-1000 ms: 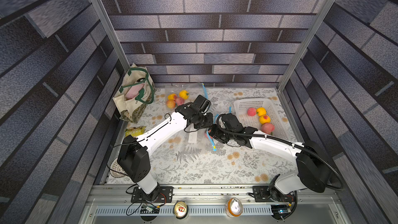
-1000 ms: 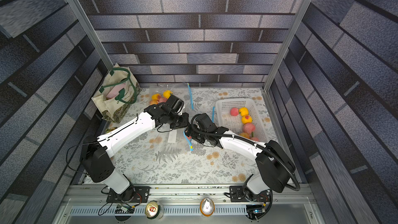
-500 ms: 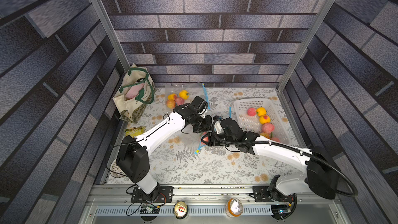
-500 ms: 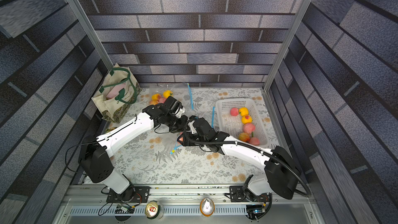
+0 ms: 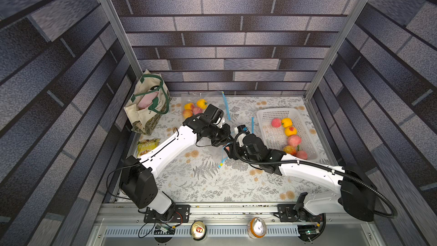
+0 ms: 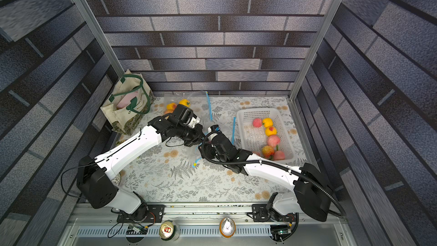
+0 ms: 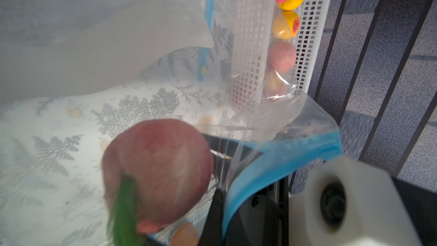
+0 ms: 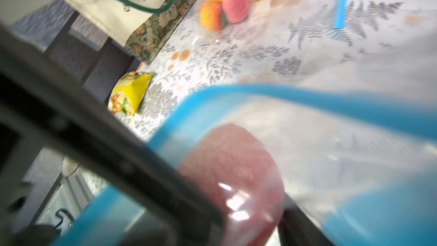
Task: Place the peach in a zip-top bag and seal the zipper
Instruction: Place the peach in the zipper food storage bag, then adjust the zipper food storage bag in the zipper food storage bag.
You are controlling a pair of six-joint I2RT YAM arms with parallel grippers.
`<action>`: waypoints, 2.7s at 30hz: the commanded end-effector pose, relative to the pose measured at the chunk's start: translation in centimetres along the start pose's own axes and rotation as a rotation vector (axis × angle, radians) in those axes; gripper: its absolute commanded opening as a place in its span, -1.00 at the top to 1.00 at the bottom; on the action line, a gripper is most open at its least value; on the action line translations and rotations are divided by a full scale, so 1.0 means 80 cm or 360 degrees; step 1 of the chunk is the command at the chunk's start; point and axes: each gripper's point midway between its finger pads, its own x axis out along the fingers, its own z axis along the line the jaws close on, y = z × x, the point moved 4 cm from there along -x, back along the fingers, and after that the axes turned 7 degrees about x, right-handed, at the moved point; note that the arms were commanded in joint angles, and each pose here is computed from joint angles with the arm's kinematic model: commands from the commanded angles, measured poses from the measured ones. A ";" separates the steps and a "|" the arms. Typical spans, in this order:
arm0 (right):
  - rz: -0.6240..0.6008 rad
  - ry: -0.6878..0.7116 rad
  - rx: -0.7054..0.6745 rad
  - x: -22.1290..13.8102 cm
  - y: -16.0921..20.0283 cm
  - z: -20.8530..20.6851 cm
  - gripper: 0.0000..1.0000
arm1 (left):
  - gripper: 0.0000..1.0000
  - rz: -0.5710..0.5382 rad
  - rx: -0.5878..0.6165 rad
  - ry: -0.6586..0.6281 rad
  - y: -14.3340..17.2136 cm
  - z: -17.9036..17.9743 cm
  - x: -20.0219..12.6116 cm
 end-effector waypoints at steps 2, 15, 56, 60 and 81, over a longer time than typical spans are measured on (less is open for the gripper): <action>-0.0099 0.0222 0.0204 0.008 -0.009 -0.018 -0.41 | 1.00 -0.0116 -0.0162 -0.0070 0.003 0.022 -0.019; 0.0185 0.0130 0.0292 0.041 -0.002 0.020 -0.65 | 1.00 -0.0175 -0.0225 -0.0073 0.017 0.027 -0.009; 0.0386 -0.0099 0.0447 0.052 -0.012 0.024 -0.14 | 1.00 -0.0322 -0.0342 0.0233 -0.034 0.028 -0.036; 0.0266 -0.0102 0.0433 0.012 -0.038 0.025 -0.26 | 1.00 -0.0337 -0.0305 0.0113 -0.036 0.045 -0.038; 0.0434 -0.0020 0.0353 0.062 -0.018 0.005 0.28 | 1.00 -0.0265 -0.0289 0.0049 -0.041 0.059 -0.005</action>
